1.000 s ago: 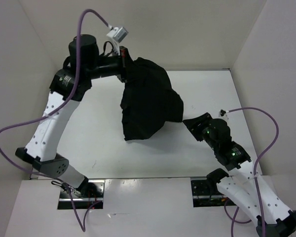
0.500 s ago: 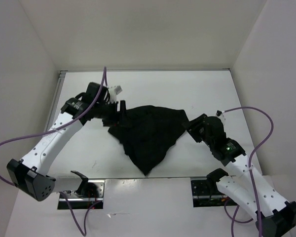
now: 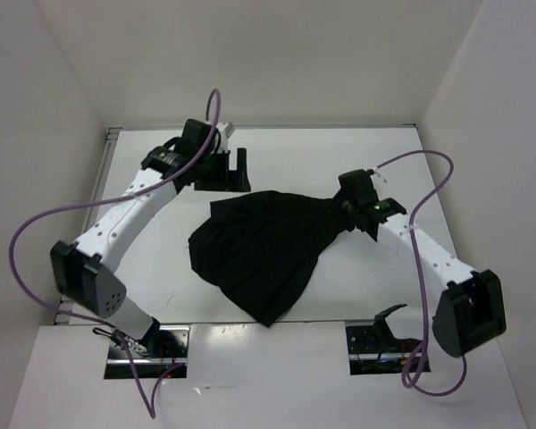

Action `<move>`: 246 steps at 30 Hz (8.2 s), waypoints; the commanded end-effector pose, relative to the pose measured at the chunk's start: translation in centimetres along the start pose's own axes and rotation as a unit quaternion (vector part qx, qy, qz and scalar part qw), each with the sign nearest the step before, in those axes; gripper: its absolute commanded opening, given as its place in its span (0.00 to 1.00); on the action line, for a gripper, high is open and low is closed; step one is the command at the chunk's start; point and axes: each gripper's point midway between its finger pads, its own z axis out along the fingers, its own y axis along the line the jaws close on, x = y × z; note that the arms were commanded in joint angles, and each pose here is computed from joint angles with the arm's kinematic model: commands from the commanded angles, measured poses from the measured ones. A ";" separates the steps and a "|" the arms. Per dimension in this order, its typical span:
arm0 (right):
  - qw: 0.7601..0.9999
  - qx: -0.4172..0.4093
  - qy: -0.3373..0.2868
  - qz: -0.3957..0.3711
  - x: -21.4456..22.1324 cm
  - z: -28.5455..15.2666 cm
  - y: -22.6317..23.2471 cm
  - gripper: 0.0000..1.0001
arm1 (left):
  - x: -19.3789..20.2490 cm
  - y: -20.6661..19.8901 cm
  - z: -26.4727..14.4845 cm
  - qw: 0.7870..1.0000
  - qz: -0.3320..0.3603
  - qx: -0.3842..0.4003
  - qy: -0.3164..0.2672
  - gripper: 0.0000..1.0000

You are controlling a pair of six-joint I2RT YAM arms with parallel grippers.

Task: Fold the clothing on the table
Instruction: Flatten the skirt out

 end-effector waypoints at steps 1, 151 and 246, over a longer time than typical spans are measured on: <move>0.999 0.011 -0.027 -0.038 -3.5 1.5 1.5 0.53 | -6.3 -1.4 3.1 0.994 0.063 0.014 -0.084 1.00; 0.995 0.005 0.040 -0.091 -6.3 -2.3 0.8 0.54 | 1.3 -3.4 22.5 0.911 0.405 0.069 0.030 0.62; 0.951 -0.068 0.127 -0.275 -6.5 22.2 4.9 0.11 | -6.8 17.4 21.0 0.943 -0.241 0.228 -0.033 0.00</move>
